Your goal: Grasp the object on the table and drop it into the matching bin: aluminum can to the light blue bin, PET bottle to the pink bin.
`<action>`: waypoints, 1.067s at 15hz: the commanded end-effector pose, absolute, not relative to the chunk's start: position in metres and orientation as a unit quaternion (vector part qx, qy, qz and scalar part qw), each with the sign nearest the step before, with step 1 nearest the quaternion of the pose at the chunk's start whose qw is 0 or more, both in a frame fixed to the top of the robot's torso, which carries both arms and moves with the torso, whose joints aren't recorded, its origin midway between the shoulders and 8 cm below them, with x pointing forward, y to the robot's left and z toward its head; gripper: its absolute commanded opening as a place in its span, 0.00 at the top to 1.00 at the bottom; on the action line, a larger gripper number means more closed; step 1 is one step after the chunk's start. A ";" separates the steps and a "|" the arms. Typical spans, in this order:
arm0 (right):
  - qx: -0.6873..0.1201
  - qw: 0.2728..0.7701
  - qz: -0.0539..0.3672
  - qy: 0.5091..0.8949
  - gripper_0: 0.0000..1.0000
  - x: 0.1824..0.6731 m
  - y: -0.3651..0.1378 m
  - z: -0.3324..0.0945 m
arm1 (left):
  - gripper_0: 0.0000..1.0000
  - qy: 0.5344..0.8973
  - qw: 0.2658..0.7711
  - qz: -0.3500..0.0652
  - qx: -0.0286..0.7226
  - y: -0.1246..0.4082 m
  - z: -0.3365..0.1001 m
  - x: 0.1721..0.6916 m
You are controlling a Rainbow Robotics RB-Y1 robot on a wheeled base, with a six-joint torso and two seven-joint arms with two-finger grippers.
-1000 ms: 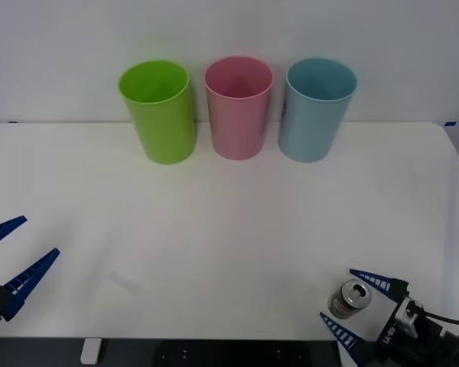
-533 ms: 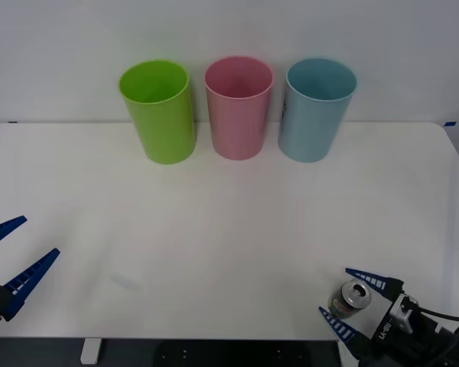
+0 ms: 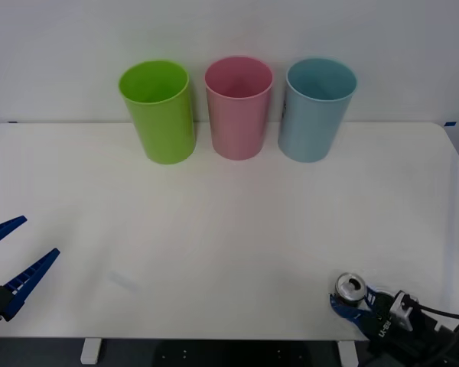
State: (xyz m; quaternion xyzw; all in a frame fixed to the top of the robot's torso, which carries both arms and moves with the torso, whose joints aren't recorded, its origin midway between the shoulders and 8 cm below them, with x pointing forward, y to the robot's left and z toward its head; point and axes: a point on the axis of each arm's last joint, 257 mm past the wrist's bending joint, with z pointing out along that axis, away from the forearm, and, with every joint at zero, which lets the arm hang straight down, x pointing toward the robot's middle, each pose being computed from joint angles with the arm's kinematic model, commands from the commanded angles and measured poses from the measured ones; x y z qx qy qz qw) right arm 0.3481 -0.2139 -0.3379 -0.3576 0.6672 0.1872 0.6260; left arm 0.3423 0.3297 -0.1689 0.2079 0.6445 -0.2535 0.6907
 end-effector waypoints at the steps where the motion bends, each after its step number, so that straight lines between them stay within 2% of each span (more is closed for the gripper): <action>1: -0.353 0.630 0.190 0.665 1.00 0.350 -0.214 -0.334 | 0.00 0.645 0.691 -0.253 0.208 0.330 -0.169 0.342; 7: -0.323 0.646 0.211 0.658 1.00 0.364 -0.209 -0.306 | 0.00 0.645 0.691 -0.253 0.208 0.330 -0.169 0.342; 10: -0.295 0.658 0.237 0.651 1.00 0.374 -0.200 -0.272 | 0.00 0.645 0.691 -0.253 0.208 0.330 -0.169 0.342; 16: -0.244 0.689 0.259 0.632 1.00 0.398 -0.192 -0.199 | 0.00 0.645 0.691 -0.253 0.208 0.330 -0.169 0.342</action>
